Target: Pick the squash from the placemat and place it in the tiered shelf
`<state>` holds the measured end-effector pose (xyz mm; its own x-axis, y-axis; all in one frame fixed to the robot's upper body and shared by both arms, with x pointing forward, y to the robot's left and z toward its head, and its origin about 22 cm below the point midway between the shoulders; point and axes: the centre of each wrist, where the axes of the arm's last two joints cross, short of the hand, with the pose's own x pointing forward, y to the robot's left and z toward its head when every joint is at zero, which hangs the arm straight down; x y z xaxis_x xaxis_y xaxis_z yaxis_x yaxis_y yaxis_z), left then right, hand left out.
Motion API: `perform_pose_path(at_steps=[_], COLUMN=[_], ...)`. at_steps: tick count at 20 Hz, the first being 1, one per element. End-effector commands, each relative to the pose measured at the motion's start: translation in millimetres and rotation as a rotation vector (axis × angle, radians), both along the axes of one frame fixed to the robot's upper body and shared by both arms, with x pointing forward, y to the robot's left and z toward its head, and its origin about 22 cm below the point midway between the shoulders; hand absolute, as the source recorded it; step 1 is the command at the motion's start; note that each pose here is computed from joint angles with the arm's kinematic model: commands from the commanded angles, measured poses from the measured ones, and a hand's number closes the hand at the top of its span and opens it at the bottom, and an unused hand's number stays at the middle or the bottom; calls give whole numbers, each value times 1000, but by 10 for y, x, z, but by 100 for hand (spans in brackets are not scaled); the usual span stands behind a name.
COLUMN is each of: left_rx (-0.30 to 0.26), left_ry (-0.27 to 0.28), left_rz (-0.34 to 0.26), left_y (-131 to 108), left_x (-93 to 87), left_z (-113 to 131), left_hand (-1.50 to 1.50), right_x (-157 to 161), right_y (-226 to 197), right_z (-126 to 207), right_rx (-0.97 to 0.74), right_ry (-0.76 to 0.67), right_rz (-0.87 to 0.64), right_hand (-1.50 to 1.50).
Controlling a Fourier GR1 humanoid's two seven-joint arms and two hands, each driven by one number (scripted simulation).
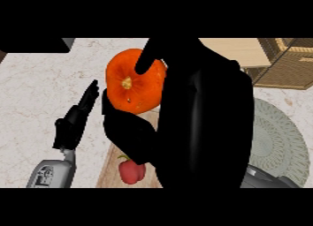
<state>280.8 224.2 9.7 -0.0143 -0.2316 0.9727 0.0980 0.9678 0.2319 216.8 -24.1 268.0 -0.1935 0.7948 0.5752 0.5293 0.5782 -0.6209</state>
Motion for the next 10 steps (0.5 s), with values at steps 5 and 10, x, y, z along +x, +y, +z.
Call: perform_pose_path(at_steps=[5, 10], left_rx=[-11, 7], left_ry=[11, -8], left_rz=[0, 20], left_y=[-86, 101], left_x=[-53, 98], left_z=[-64, 96], left_hand=[0, 0], right_x=[224, 318], right_y=[2, -86], right_z=[615, 830], right_rx=[69, 40], right_ry=[84, 37], right_rz=[-226, -264], right_hand=[150, 150])
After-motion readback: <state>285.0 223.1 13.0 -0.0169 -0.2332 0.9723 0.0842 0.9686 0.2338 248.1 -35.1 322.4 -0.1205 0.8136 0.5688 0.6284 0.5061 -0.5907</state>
